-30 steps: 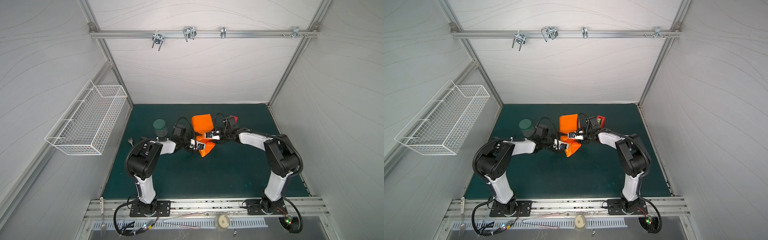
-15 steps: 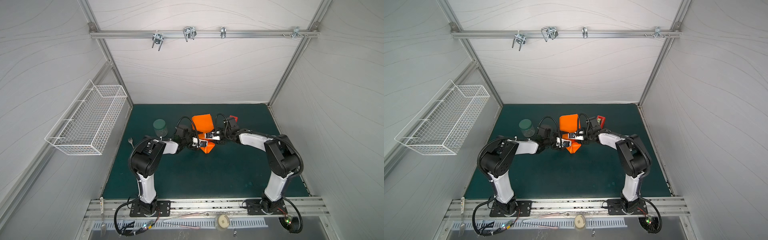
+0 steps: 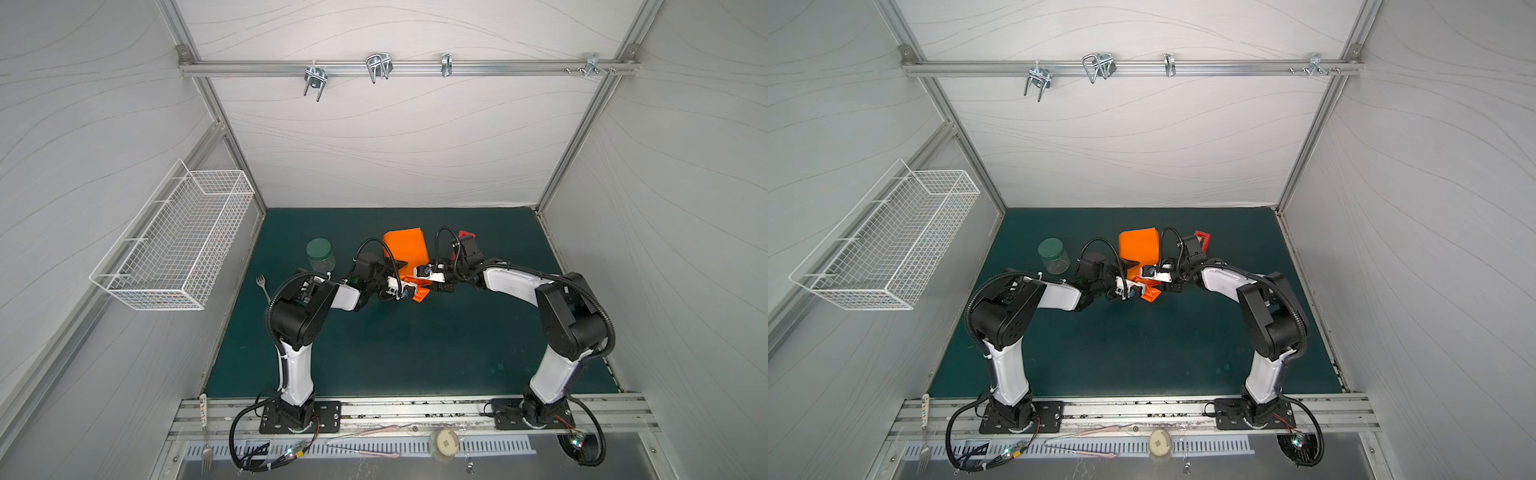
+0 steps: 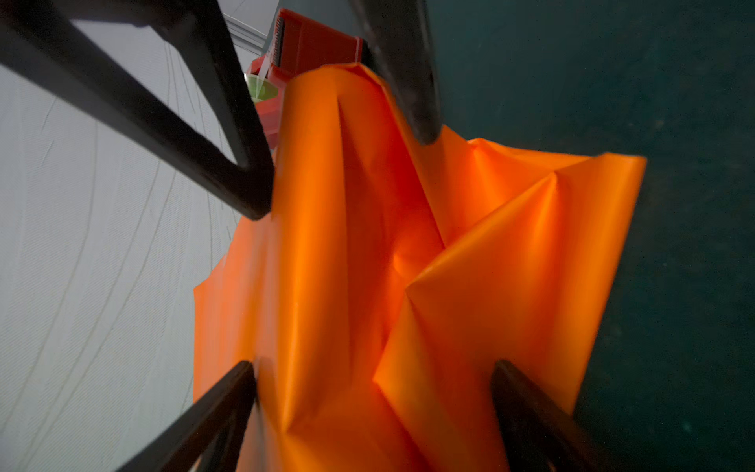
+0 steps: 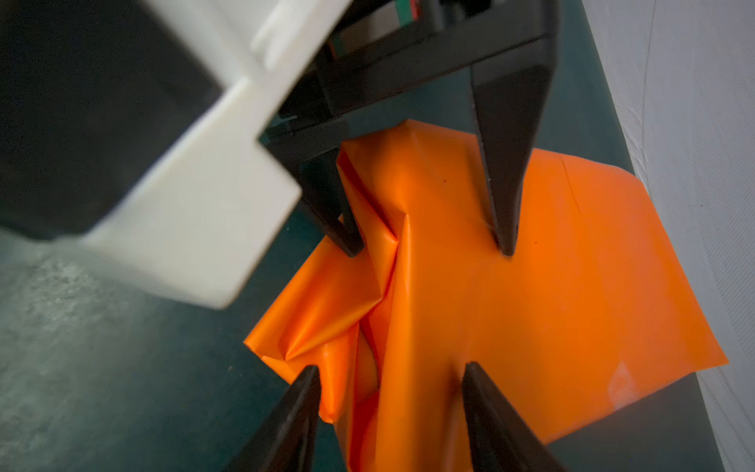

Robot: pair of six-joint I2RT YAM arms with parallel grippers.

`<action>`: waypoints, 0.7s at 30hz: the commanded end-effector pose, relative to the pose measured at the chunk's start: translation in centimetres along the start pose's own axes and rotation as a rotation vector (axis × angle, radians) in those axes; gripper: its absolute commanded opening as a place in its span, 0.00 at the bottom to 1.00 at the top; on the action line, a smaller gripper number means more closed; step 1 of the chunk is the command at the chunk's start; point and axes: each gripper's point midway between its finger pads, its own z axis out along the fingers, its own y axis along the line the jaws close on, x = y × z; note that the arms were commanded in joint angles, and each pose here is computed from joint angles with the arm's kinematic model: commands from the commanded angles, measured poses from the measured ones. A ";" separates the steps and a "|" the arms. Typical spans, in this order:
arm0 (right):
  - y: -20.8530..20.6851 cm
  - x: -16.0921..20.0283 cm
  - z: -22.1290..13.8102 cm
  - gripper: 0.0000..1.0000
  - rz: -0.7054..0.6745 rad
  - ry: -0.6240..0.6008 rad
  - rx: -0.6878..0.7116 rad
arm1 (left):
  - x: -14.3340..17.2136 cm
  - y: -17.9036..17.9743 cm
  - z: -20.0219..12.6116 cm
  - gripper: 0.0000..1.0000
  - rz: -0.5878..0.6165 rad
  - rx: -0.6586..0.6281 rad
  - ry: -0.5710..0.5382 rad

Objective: Wrap a gift box in wrapping paper
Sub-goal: Fold the wrapping paper for the gift box.

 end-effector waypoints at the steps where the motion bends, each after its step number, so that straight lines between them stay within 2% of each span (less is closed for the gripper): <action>1: 2.9 1.2 -0.6 0.58 0.094 0.026 -0.089 | 1.8 -4.0 0.5 0.95 0.000 0.091 0.065; 7: 3.2 0.5 -2.2 0.58 0.082 -0.007 -0.067 | 1.4 -3.2 0.3 0.95 -0.037 0.067 0.056; 13: 6.2 -0.1 -3.3 0.51 0.001 -0.033 -0.099 | 0.4 -2.5 -0.3 0.95 -0.093 0.063 0.024; 17: 8.3 0.3 -2.2 0.49 -0.075 -0.017 -0.125 | -0.1 -1.7 -0.6 0.96 -0.128 0.059 0.006; 21: 8.3 0.5 -0.7 0.46 -0.099 -0.006 -0.128 | -0.8 -1.0 -0.9 0.96 -0.175 0.056 -0.019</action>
